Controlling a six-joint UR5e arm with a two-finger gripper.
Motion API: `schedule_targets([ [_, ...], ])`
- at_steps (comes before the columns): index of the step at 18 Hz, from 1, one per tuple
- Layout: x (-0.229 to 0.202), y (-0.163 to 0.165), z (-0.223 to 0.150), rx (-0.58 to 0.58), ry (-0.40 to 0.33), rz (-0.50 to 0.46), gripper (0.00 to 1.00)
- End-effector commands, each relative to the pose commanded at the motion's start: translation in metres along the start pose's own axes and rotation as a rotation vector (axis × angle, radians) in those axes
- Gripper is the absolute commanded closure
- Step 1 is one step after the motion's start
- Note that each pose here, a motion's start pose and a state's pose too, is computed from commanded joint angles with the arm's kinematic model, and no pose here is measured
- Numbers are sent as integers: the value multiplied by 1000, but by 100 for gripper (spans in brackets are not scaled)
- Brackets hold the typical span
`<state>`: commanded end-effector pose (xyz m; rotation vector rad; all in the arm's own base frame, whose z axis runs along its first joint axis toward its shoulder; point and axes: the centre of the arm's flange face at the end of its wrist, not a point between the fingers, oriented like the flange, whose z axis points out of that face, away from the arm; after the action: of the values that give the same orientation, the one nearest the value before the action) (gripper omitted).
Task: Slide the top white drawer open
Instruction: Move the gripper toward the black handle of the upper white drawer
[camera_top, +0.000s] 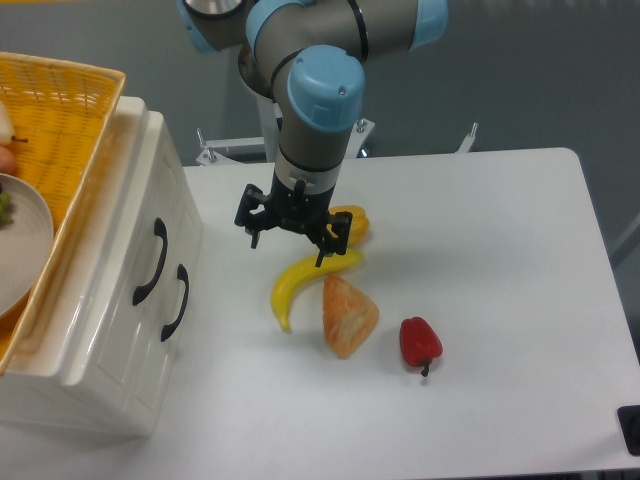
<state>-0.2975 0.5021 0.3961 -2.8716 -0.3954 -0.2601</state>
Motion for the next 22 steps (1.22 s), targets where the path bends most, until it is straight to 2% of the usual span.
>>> schedule_targets([
  [10, 28, -24, 8, -8, 1, -148, 0],
  [22, 49, -33, 23, -28, 65, -156, 0],
])
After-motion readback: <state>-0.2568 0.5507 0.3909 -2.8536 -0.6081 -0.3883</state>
